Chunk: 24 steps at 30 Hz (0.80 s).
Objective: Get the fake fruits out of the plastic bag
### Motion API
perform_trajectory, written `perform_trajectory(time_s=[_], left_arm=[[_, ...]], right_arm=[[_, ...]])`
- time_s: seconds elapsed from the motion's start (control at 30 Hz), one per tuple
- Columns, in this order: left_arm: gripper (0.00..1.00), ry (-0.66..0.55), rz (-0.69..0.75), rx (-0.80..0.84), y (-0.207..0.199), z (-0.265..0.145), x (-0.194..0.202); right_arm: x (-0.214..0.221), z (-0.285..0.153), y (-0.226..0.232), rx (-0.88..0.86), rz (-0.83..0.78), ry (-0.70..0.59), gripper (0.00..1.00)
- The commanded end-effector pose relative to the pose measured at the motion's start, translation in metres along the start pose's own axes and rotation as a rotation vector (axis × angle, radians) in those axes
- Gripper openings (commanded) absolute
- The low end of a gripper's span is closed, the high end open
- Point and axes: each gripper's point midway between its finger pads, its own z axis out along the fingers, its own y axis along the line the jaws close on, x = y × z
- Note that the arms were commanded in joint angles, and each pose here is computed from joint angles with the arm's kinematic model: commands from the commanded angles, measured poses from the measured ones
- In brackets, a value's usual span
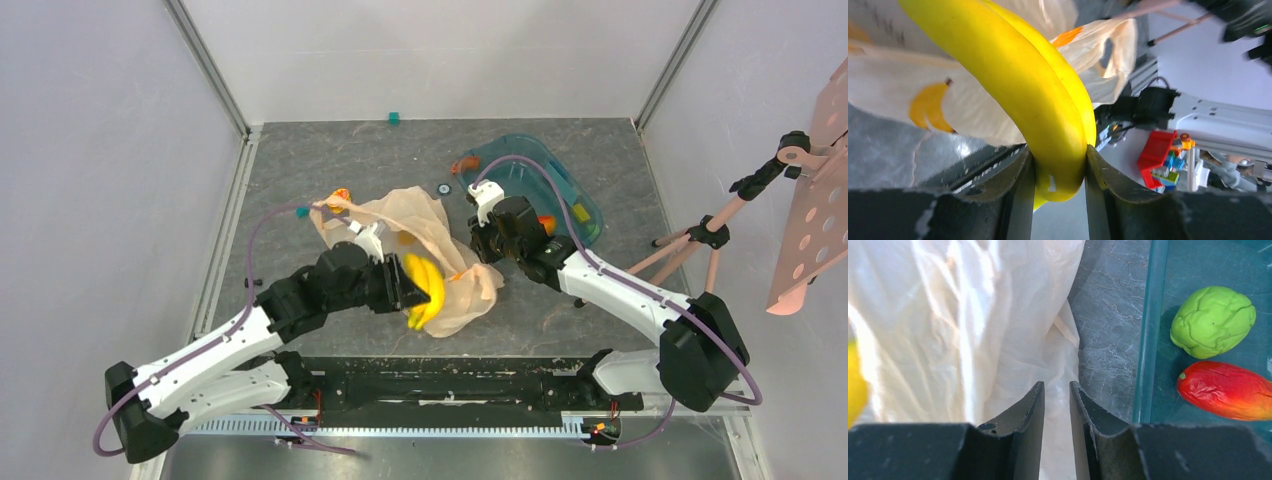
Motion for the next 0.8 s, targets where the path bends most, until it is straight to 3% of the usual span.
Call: perform_trajectory(time_s=[0.0, 0.13, 0.3, 0.4, 0.57, 0.77], left_arm=[[0.02, 0.130, -0.195, 0.097, -0.002, -0.010, 0.040], [0.02, 0.143, -0.159, 0.144, -0.009, -0.032, 0.046], [0.02, 0.042, 0.019, 0.202, -0.047, -0.060, 0.007], [0.02, -0.011, 0.103, 0.230, -0.076, -0.063, -0.021], [0.02, -0.075, 0.219, 0.245, -0.114, -0.049, -0.062], [0.02, -0.084, 0.271, 0.214, -0.130, 0.015, -0.097]], right_arm=[[-0.021, -0.006, -0.005, 0.035, 0.009, -0.083, 0.28], [-0.026, -0.009, -0.010, 0.061, 0.007, -0.094, 0.29], [-0.049, -0.032, -0.024, 0.151, 0.088, -0.175, 0.31], [-0.070, -0.054, -0.027, 0.164, 0.129, -0.247, 0.37], [-0.086, -0.102, -0.053, 0.310, 0.197, -0.306, 0.48], [-0.078, -0.162, -0.086, 0.479, 0.323, -0.391, 0.61]])
